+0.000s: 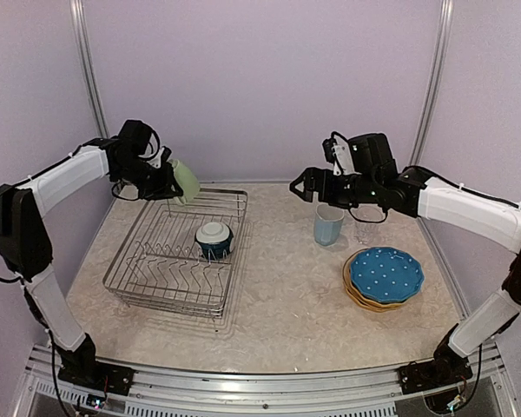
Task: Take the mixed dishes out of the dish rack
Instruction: Grab the cup from the dish rack, then pass from the left arm to the right
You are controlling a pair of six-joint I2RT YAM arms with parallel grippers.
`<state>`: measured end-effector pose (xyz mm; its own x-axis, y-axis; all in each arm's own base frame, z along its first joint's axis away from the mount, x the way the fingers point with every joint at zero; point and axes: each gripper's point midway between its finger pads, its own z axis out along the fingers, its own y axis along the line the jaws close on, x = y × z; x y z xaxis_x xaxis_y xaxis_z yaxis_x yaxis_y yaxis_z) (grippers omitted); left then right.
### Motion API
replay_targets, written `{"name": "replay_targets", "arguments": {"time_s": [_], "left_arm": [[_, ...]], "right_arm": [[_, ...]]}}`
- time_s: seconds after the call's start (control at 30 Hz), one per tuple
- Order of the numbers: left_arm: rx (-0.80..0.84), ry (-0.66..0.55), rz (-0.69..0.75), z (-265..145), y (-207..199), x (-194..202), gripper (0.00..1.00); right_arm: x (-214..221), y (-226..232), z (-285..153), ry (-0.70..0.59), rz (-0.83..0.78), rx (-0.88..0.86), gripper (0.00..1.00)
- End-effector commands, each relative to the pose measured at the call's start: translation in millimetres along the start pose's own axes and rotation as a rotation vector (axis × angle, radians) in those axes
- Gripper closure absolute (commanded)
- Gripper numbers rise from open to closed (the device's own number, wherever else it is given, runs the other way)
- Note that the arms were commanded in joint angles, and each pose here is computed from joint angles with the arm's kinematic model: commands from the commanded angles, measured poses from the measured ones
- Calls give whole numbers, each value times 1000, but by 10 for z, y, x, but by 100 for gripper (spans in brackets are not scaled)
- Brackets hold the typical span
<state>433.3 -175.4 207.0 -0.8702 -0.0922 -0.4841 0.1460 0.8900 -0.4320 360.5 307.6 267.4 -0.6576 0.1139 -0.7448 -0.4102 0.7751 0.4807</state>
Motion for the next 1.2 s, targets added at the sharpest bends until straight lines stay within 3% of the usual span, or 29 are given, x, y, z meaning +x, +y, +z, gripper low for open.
{"name": "replay_targets", "arguments": {"time_s": [0.0,0.3,0.5,0.7,0.93,1.17], "left_arm": [[334,-166,115,-475,-773,-246,100],[605,-224,282,-796,-1467,36,100],[668,-269,438,-915,-1799,304,100],[729,-272,513,-972,-1966,487,100],[842,-241,563,-1009,-2130,695,100],[947,-234,585,-1114,-2218,783,100]], "right_arm": [[-122,394,79,-62,116,-224,5],[-224,909,209,-90,305,-558,4],[-203,1197,245,-68,393,-752,5],[-143,1406,275,-49,395,-835,6],[-199,1658,92,-81,345,-959,27],[-254,1779,-48,-103,291,-999,38]]}}
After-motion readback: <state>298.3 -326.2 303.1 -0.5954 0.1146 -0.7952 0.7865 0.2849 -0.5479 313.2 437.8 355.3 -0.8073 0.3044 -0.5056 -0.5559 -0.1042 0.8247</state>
